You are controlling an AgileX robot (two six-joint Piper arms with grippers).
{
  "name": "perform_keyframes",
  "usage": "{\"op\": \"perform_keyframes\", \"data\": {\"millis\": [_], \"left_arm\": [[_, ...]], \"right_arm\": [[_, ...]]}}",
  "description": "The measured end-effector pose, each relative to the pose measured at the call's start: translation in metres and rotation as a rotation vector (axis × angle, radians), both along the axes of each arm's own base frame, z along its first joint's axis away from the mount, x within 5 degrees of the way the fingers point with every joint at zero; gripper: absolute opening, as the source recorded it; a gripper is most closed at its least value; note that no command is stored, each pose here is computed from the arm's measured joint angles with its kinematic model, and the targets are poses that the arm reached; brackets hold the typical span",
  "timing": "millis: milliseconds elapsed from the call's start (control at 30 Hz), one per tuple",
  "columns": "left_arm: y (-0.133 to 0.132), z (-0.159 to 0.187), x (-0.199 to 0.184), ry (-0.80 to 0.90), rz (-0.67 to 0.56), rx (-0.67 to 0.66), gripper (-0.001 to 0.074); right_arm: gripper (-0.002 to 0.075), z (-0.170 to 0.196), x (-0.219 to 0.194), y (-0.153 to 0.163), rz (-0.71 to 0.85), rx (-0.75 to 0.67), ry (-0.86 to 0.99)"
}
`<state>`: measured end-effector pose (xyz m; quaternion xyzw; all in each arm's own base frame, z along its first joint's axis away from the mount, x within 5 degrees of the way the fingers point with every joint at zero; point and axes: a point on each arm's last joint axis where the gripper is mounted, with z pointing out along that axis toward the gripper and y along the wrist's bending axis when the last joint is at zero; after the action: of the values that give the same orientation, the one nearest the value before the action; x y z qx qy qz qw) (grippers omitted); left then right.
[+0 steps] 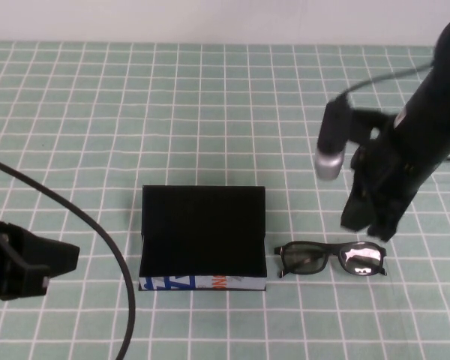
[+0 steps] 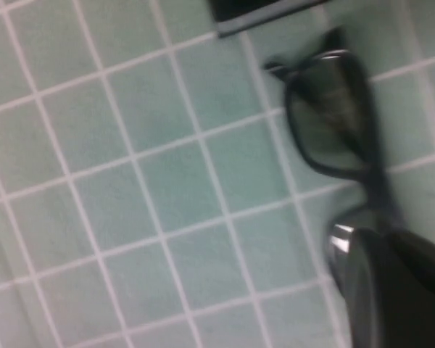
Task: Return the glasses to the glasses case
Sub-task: Pick up the glasses from the table
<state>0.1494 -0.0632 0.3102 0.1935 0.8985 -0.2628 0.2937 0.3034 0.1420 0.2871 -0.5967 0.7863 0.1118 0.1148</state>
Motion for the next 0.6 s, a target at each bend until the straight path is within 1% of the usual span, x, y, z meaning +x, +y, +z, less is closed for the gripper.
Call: {"op": "perform_keyframes", "data": {"millis": [100, 167, 233, 400, 500, 600], "left_arm": [[0.0, 0.0, 0.0, 0.003, -0.004, 0.001, -0.0002], [0.0, 0.0, -0.001, 0.003, -0.007, 0.002, -0.0002], [0.0, 0.0, -0.001, 0.004, -0.009, 0.002, -0.0002], [0.0, 0.0, -0.001, 0.002, -0.012, 0.004, -0.0002], [0.0, 0.0, -0.001, 0.003, -0.012, 0.004, -0.0002], [0.0, 0.0, -0.001, 0.002, -0.015, 0.005, -0.0002]], "right_arm": [[0.0, -0.014, 0.005, 0.004, -0.005, 0.007, 0.046], [0.003, -0.021, 0.009, 0.006, -0.01, 0.007, 0.056], [0.0078, -0.027, 0.012, 0.008, -0.015, 0.008, 0.059], [0.0258, -0.037, 0.02, 0.011, -0.032, 0.019, 0.051], [0.0302, -0.046, 0.024, 0.012, -0.039, 0.015, 0.055], [0.0316, -0.054, 0.028, 0.014, -0.043, 0.009, 0.065]]}}
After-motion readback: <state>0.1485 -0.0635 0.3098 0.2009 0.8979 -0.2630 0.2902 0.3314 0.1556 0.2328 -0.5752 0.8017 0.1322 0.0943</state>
